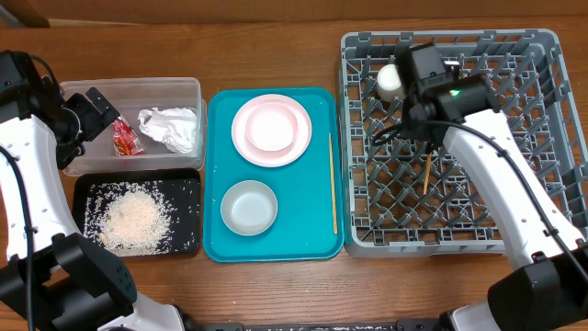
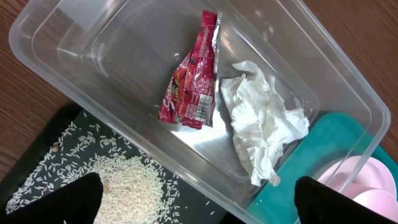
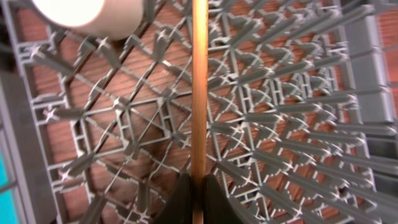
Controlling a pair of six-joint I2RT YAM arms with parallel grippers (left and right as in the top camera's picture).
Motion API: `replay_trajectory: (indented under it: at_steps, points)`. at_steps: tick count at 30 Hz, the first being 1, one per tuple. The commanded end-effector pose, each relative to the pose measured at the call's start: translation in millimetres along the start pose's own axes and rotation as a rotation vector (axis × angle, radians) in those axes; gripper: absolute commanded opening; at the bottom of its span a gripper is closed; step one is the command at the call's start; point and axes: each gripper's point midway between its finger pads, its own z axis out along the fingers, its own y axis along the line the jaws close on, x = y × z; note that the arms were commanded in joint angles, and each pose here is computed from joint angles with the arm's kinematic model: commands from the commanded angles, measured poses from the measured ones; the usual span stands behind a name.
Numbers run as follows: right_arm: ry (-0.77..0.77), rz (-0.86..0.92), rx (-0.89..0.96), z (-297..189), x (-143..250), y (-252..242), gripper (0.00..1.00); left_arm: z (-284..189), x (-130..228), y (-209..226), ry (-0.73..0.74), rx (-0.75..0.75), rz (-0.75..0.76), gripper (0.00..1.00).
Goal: Sort waste into correct bins and load items into the dishwasher
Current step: 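Carry the chopstick into the rack and release it upright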
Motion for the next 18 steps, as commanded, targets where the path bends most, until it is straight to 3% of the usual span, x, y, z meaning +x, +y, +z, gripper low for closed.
replay_trajectory:
  at_steps: [1,18]
  points:
    - [0.013,-0.104,-0.128,-3.2,-1.6,11.6,0.04,-10.5,-0.9,-2.2,-0.026,0.003,0.029,1.00]
    - [0.132,-0.151,-0.106,44.1,8.2,20.5,0.04,-10.5,-0.9,-2.2,-0.026,0.003,0.029,1.00]
